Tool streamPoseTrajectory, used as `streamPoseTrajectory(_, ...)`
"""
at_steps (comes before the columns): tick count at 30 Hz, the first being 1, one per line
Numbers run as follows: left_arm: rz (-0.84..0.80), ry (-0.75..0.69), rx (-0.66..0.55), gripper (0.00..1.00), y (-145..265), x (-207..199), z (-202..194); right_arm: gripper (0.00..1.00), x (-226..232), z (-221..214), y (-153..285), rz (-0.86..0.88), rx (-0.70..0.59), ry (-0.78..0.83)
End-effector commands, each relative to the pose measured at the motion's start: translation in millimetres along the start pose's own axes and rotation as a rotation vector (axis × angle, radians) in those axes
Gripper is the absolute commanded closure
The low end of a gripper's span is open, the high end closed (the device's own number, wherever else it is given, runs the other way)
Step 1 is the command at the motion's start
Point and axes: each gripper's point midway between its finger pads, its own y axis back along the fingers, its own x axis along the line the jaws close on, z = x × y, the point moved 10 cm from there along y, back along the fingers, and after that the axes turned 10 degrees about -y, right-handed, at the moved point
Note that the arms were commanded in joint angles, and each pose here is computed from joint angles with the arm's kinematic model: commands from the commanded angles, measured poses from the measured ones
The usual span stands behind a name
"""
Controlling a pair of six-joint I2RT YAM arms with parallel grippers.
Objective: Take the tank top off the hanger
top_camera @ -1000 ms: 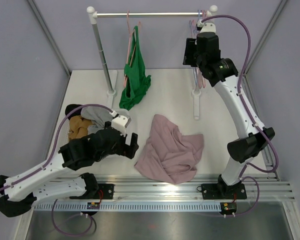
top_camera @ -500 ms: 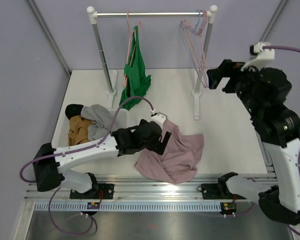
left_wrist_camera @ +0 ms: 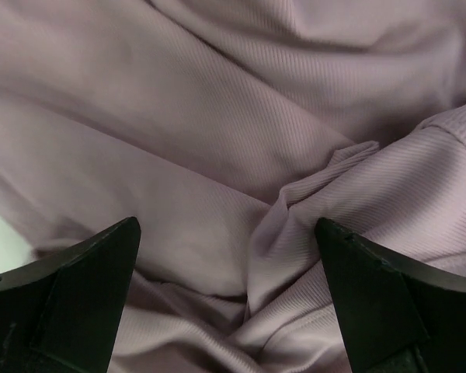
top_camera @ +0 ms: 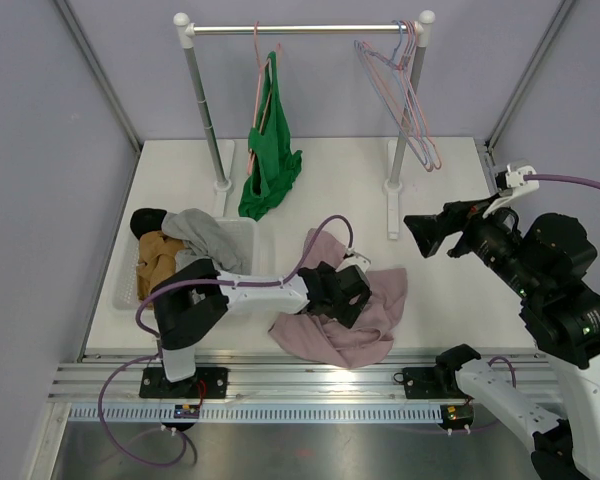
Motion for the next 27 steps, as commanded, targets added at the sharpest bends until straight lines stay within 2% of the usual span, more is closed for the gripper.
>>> streamPoseTrajectory(1,0.002,0.022,-0.035,0.02,-10.3,-13.9,6.0,0.01,7.6,2.5,13.1,0.077,-0.022,0.006)
streamPoseTrajectory(2,-0.004,0.025,-0.032,0.06,-13.8,-15.6,3.8,0.00,7.8,2.3,13.6,0.080,-0.025,0.005)
streamPoseTrajectory(4,-0.003,0.026,-0.020,0.30,-17.4,-17.1,-3.8,0.00,8.9,2.5,16.0,0.092,-0.032,0.002)
streamPoseTrajectory(5,-0.006,0.037,-0.025,0.51,-17.2,-17.2,-4.3,0.01,9.2,2.6,17.1,0.094,-0.034,0.002)
streamPoseTrajectory(6,0.003,0.042,-0.027,0.79,-16.7,-16.1,-5.2,0.00,10.0,2.8,16.9,0.102,-0.033,0.001)
streamPoseTrajectory(7,0.007,0.048,-0.040,0.93,-10.9,-14.5,-4.0,0.00,10.5,3.3,18.4,0.108,-0.038,0.006)
streamPoseTrajectory(8,0.020,0.053,-0.039,1.00,-6.2,-12.6,-4.3,0.01,10.6,4.1,18.3,0.107,-0.044,0.005)
streamPoseTrajectory(13,0.135,0.078,-0.151,1.00,43.4,9.0,14.1,0.01,10.7,4.9,18.9,0.109,-0.055,0.007)
streamPoseTrajectory(21,0.334,0.148,-0.363,1.00,166.6,63.8,44.0,0.01,10.2,3.7,17.0,0.112,-0.058,0.005)
streamPoseTrajectory(27,0.495,0.194,-0.442,1.00,235.3,105.0,49.4,0.00,12.5,8.0,19.6,0.121,-0.079,0.010)
